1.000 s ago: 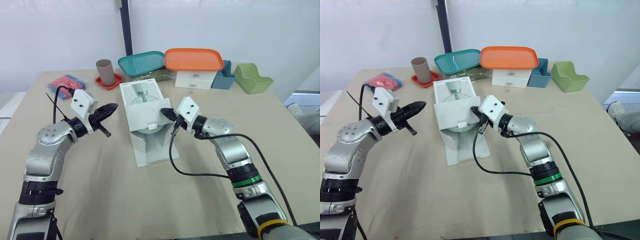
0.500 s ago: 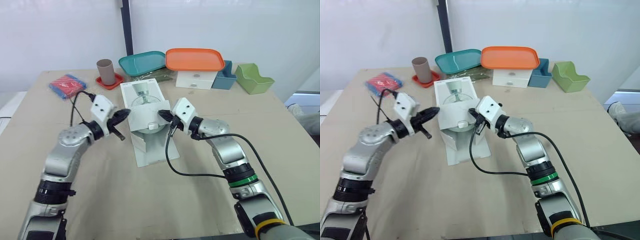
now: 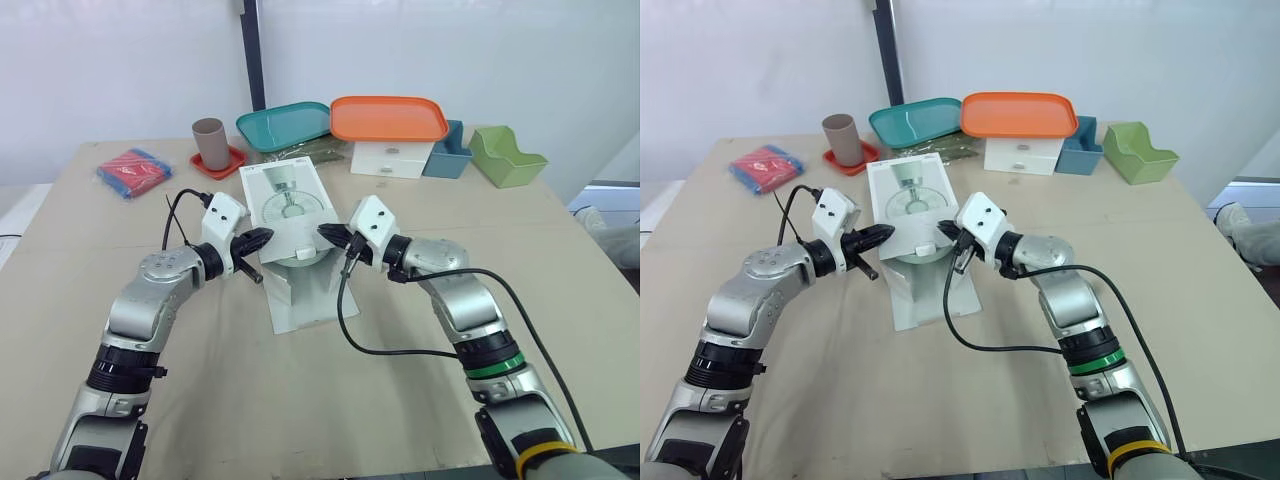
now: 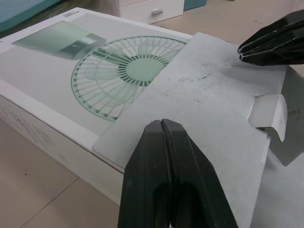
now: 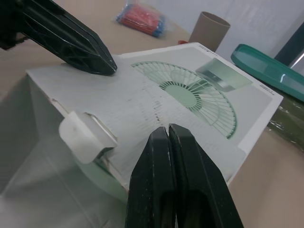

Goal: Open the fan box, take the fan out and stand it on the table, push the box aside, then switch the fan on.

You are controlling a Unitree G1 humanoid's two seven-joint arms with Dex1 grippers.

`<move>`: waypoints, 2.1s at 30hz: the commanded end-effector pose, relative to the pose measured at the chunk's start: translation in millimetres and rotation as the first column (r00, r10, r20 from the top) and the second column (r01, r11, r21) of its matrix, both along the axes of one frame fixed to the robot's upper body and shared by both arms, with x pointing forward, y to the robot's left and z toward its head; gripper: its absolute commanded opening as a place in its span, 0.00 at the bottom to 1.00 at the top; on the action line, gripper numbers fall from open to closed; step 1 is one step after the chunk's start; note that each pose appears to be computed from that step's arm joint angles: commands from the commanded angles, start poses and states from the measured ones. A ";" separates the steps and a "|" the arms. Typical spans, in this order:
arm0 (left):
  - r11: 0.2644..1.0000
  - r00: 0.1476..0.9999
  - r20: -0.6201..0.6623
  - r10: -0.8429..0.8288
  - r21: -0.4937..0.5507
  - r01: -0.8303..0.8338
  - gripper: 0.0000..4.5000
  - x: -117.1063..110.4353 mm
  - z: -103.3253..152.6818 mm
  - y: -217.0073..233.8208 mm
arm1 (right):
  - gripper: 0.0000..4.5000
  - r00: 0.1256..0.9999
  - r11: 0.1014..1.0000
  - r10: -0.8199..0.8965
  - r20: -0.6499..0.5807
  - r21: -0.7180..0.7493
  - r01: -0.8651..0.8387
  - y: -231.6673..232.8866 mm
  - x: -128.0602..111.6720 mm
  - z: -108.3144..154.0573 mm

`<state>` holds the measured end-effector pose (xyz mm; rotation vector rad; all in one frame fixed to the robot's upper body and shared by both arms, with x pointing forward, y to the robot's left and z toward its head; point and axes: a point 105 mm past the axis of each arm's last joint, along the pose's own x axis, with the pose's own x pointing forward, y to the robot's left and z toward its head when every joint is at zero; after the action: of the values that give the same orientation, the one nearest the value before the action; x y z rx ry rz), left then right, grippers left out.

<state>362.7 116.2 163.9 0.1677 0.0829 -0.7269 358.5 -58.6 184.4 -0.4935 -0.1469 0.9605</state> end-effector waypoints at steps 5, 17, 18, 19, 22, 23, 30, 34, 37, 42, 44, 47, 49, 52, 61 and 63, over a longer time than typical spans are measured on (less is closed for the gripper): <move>1.000 0.999 -0.033 0.006 0.020 -0.005 0.00 0.4 -7.7 -0.9 | 0.01 0.992 0.992 0.117 -0.052 -0.032 -0.119 14.1 -35.0 -0.9; 0.999 0.999 -0.031 0.027 0.038 -0.026 0.00 0.4 -10.3 3.9 | 0.01 0.990 0.986 -0.033 -0.137 -0.166 0.009 -25.3 -33.6 -19.6; 0.999 0.999 -0.031 0.027 0.038 -0.026 0.00 0.4 -10.4 4.2 | 0.01 0.990 0.984 -0.052 -0.133 -0.173 0.028 -29.9 -31.7 -18.8; 0.999 0.999 -0.031 0.028 0.038 -0.027 0.00 0.4 -10.5 4.5 | 0.01 0.989 0.983 -0.063 -0.130 -0.178 0.039 -32.6 -30.6 -18.4; 0.999 0.999 -0.033 0.029 0.036 -0.028 0.00 0.1 -10.9 5.2 | 0.01 0.988 0.977 -0.101 -0.117 -0.198 0.076 -43.6 -26.6 -17.9; 0.999 0.999 -0.034 0.028 0.037 -0.027 0.00 -0.3 -11.4 5.1 | 0.01 0.986 0.973 -0.122 -0.110 -0.208 0.097 -49.6 -24.2 -18.6; 0.999 0.999 -0.035 0.031 0.042 -0.030 0.00 -0.2 -12.0 7.6 | 0.01 0.969 0.945 -0.237 -0.070 -0.246 0.214 -72.8 -8.5 -28.5; 0.999 0.999 -0.035 0.027 0.040 -0.026 0.00 -0.9 -12.2 6.4 | 0.01 0.963 0.937 -0.269 -0.024 -0.236 0.256 -76.5 1.2 -26.5; 0.999 0.999 -0.037 0.024 0.039 -0.023 0.00 -1.9 -13.3 5.0 | 0.01 0.963 0.942 -0.269 0.009 -0.206 0.266 -71.1 8.9 -21.4; 0.999 0.999 -0.033 0.024 0.038 -0.023 0.00 -1.7 -11.8 4.4 | 0.01 0.967 0.953 -0.251 0.045 -0.162 0.255 -55.6 18.7 -10.2; 0.999 0.999 -0.030 0.026 0.040 -0.024 0.00 -1.5 -11.1 4.8 | 0.01 0.969 0.958 -0.241 0.047 -0.149 0.245 -48.0 21.3 -11.1; 0.999 0.999 -0.028 0.029 0.040 -0.028 0.00 -1.6 -10.5 6.2 | 0.01 0.974 0.963 -0.221 0.041 -0.147 0.224 -39.3 21.8 -16.5; 0.999 0.999 -0.026 0.033 0.041 -0.032 0.00 -1.9 -10.1 7.7 | 0.01 0.978 0.967 -0.206 0.024 -0.146 0.208 -34.7 20.0 -22.0; 0.998 0.999 -0.025 0.039 0.043 -0.038 0.00 -2.6 -9.7 10.0 | 0.01 0.983 0.971 -0.184 0.003 -0.153 0.183 -31.1 16.1 -29.4; 0.997 0.999 -0.018 0.044 0.062 -0.043 0.00 -4.4 -6.0 23.8 | 0.01 0.997 0.987 -0.071 -0.020 -0.149 0.067 -11.9 0.3 -30.7; 0.997 0.999 -0.020 0.030 0.066 -0.029 0.00 -6.3 -5.2 26.2 | 0.01 0.998 0.988 -0.056 -0.026 -0.147 0.051 -8.6 -2.4 -31.1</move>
<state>359.0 138.2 161.5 0.2206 0.1105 -0.6901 365.9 -85.1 140.7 -0.6158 0.0334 0.8628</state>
